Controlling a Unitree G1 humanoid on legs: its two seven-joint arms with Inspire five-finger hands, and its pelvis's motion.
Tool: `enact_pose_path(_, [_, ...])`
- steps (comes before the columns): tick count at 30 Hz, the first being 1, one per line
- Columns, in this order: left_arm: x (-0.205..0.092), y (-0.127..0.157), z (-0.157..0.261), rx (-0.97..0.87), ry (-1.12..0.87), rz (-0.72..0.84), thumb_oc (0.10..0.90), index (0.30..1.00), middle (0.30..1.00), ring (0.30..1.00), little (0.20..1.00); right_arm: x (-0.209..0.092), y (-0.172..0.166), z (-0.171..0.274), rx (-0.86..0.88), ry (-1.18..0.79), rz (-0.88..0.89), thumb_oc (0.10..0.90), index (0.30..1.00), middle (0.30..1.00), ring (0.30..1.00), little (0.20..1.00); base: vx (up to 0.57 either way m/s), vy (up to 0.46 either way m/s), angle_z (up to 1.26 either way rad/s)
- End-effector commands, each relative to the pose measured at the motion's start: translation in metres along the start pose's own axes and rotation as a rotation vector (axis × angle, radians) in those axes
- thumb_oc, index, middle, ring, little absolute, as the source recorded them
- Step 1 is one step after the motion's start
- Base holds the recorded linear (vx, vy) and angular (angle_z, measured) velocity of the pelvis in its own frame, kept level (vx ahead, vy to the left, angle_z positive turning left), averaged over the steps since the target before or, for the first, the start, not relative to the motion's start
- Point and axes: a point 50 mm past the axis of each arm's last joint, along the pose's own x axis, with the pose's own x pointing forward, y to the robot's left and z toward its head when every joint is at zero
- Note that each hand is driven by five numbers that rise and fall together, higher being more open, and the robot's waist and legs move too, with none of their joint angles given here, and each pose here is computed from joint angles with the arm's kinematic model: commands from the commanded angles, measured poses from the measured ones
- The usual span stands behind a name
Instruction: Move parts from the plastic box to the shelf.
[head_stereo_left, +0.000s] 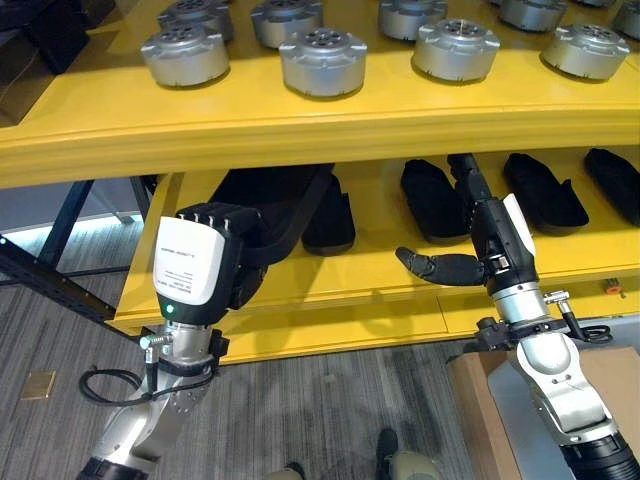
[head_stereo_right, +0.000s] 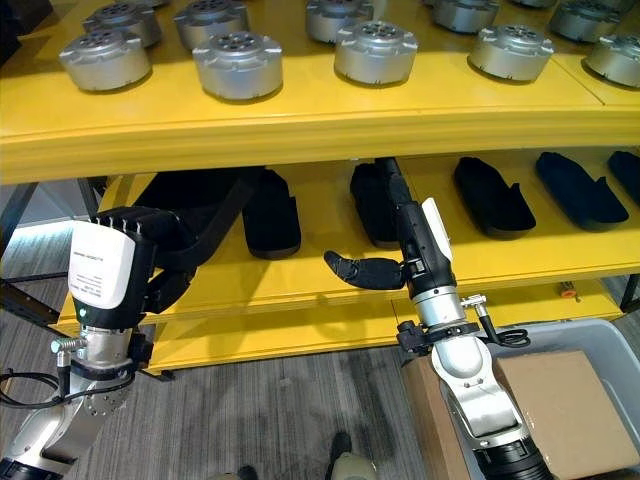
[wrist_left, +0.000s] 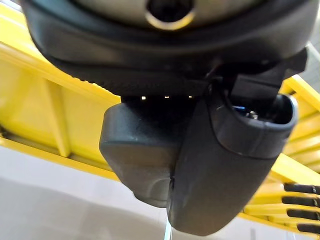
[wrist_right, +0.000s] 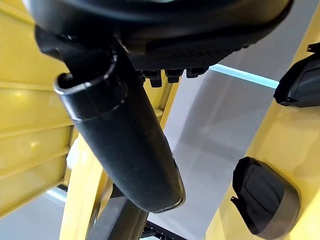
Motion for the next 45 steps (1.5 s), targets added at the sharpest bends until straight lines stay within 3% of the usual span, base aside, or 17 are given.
enact_pose_path(1, [0.032, 0.024, 0.010, -0.054, -0.080, 0.199, 0.400, 0.300, 0.300, 0.300, 0.300, 0.018, -0.007, 0.050, 0.015, -0.299, -0.035, 0.900, 1.000, 1.000, 1.000, 1.000, -0.20, 0.283, 0.18])
enact_pose_path(16, [0.029, 0.028, 0.006, -0.016, -0.030, 0.259, 0.400, 0.300, 0.300, 0.300, 0.300, 0.010, -0.003, 0.048, -0.039, -0.290, -0.063, 0.900, 1.000, 1.000, 1.000, 1.000, -0.06, 0.103, 0.02])
enact_pose_path(36, [0.013, 0.027, -0.022, 0.066, 0.197, 0.232, 0.400, 0.300, 0.300, 0.300, 0.300, 0.011, -0.006, 0.071, 0.008, -0.404, 0.186, 0.900, 1.000, 1.000, 1.000, 1.000, 0.13, -0.172, 0.06])
enact_pose_path(45, [0.016, 0.017, -0.025, 0.120, 0.244, 0.229, 0.400, 0.300, 0.300, 0.300, 0.300, 0.015, -0.003, 0.071, -0.019, -0.409, 0.172, 0.900, 1.000, 1.000, 1.000, 1.000, 0.17, 0.299, -0.12])
